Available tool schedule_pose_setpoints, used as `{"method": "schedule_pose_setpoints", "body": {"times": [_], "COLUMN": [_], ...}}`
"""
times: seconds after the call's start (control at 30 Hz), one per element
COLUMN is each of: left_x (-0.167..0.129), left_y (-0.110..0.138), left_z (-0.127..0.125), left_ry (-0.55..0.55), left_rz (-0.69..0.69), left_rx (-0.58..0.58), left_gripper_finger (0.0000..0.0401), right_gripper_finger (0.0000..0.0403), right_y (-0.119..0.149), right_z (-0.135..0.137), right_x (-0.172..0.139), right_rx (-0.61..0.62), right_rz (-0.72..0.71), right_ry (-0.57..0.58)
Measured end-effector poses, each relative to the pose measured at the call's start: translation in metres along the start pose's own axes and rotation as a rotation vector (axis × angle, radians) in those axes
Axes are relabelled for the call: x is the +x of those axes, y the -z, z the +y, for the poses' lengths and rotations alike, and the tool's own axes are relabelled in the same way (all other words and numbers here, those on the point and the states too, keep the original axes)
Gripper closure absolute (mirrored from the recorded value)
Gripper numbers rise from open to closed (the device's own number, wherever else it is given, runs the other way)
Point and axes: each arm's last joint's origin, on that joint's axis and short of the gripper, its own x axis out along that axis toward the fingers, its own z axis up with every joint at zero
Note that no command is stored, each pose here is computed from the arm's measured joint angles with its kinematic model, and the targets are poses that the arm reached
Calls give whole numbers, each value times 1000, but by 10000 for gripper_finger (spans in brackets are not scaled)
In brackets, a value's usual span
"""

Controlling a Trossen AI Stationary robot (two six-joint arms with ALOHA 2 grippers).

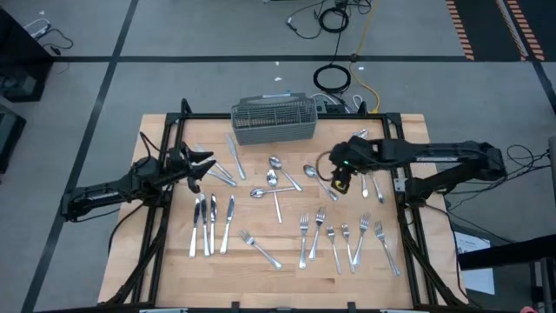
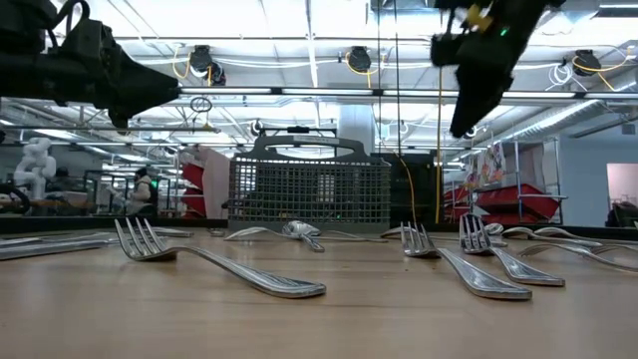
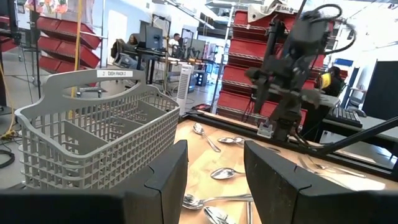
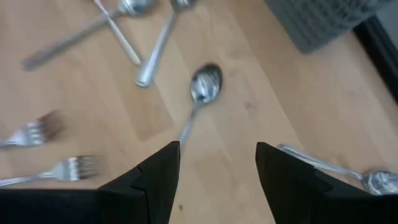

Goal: Sort silverware
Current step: Put the silver spoon into the gray utensil holder

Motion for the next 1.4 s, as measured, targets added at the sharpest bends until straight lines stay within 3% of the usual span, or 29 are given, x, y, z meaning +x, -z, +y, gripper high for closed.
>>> {"method": "schedule_pose_setpoints", "body": {"times": [0.23,0.4,0.63,0.93,1.27,1.4], "left_x": [0,0,0,0,0,0], "left_y": [0,3,6,6,7,7], "left_z": [0,0,1,1,1,1], "left_ry": [0,-5,-10,-10,-10,-11], "left_rz": [1,31,67,67,68,69], "left_rx": [0,3,6,5,4,4], "left_gripper_finger": [237,237,237,237,237,237], "right_gripper_finger": [199,195,182,177,163,189], "right_y": [-17,-19,-18,-17,-12,-12], "right_z": [-14,-24,-23,-20,-18,-18], "right_x": [43,69,105,134,156,157], "right_rx": [7,17,26,65,61,64], "right_rz": [53,127,212,242,288,288], "right_ry": [-18,8,-58,-112,-97,-74]}}
